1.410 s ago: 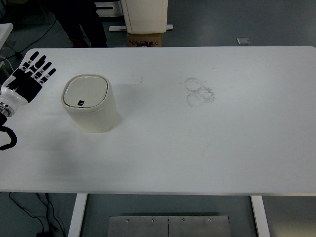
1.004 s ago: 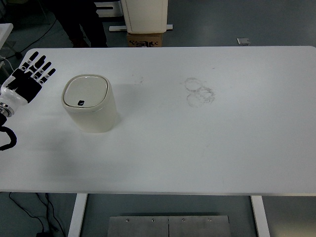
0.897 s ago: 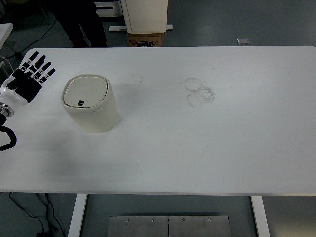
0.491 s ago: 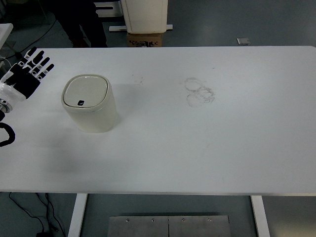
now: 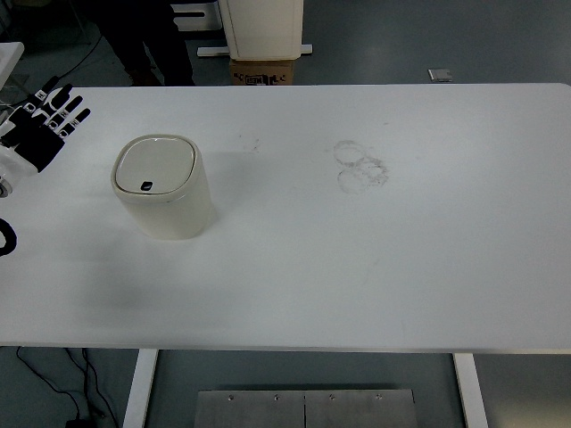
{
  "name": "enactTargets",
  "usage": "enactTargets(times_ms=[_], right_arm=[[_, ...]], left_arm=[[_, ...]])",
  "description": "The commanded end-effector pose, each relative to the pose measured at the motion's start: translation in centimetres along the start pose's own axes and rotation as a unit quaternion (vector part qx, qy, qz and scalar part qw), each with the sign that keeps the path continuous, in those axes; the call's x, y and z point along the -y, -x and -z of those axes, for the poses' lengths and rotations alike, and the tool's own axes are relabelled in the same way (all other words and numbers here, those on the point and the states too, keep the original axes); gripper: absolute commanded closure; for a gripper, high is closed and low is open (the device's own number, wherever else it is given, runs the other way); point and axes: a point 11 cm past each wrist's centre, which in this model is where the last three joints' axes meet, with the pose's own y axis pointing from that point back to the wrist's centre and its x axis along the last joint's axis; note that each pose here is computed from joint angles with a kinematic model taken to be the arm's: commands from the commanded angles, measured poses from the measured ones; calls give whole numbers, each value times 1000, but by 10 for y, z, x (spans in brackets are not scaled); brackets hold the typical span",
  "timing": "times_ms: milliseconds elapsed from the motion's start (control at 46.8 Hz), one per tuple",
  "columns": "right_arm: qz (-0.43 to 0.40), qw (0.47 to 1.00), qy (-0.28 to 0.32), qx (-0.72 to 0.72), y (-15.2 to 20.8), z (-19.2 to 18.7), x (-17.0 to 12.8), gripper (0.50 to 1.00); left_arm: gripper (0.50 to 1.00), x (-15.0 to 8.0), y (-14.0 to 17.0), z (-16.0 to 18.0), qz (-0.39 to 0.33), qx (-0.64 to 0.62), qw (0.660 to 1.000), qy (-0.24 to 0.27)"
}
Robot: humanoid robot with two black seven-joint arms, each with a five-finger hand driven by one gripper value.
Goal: Open trash can
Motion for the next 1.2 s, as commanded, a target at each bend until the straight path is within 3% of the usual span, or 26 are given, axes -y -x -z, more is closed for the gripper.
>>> enactTargets(times_ms=[0, 299, 556, 876, 1175], right_arm=[[0, 1000, 0, 0, 0, 0, 0, 509], [0, 1000, 0, 0, 0, 0, 0, 509], [0, 1000, 0, 0, 0, 0, 0, 509], [0, 1000, 0, 0, 0, 0, 0, 509], [0, 1000, 0, 0, 0, 0, 0, 509]], left_arm=[[500, 2, 4, -10, 6, 22, 1000, -7], [500, 8, 26, -30, 35, 100, 993, -54], [500, 9, 64, -45, 83, 153, 980, -94], [500, 10, 101, -33, 144, 266, 939, -162], [500, 5, 110, -30, 169, 341, 904, -198]])
